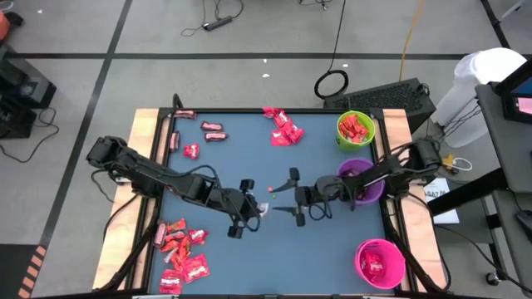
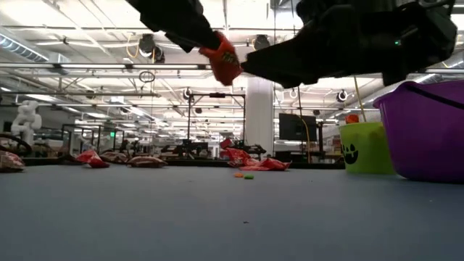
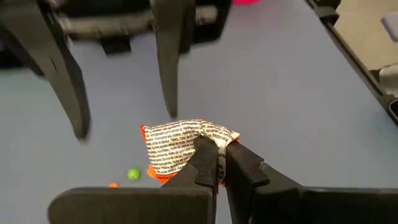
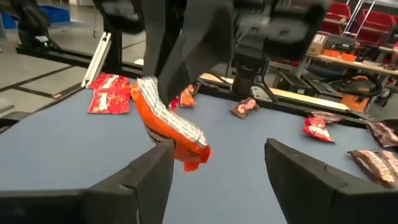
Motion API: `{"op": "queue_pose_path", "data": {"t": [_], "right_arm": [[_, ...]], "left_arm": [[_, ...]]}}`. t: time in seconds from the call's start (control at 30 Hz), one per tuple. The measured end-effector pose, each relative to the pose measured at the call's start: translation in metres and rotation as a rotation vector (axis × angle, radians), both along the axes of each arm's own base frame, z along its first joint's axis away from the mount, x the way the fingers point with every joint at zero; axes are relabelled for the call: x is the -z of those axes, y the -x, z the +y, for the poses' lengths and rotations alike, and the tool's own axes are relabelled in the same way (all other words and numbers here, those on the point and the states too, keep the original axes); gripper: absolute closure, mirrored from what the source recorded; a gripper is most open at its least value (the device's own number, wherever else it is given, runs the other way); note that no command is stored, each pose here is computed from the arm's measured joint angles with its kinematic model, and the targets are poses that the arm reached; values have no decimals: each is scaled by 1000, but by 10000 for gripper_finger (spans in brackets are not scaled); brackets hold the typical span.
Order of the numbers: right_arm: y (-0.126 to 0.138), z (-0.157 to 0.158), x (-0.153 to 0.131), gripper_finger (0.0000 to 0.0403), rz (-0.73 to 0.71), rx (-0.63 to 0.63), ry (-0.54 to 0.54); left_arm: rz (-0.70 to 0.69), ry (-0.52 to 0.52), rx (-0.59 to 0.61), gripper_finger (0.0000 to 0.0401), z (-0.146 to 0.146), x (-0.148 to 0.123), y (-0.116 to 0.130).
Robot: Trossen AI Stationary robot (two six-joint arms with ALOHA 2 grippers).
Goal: Organize candy in baskets
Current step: Put the orange chocolate bar into the green bucket
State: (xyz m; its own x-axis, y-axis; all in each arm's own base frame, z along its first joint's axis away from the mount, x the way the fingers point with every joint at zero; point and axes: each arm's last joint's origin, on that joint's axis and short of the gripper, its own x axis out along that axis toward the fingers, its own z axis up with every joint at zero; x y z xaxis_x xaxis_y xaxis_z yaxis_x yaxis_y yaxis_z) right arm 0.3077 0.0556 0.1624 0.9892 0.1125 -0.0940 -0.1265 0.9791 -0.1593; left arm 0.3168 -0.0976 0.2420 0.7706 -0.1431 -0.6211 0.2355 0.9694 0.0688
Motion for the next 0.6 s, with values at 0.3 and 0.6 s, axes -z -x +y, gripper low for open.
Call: {"op": "queue_pose_path", "data": {"t": [0.3,0.6], "right_arm": [[-28,10,4,201,62,-46,20],[-28,22,6,247,108,-111,25]], "left_arm": [[9,-10,28,384,-1,1,1],[3,-26,20,384,0,1,1]]}}
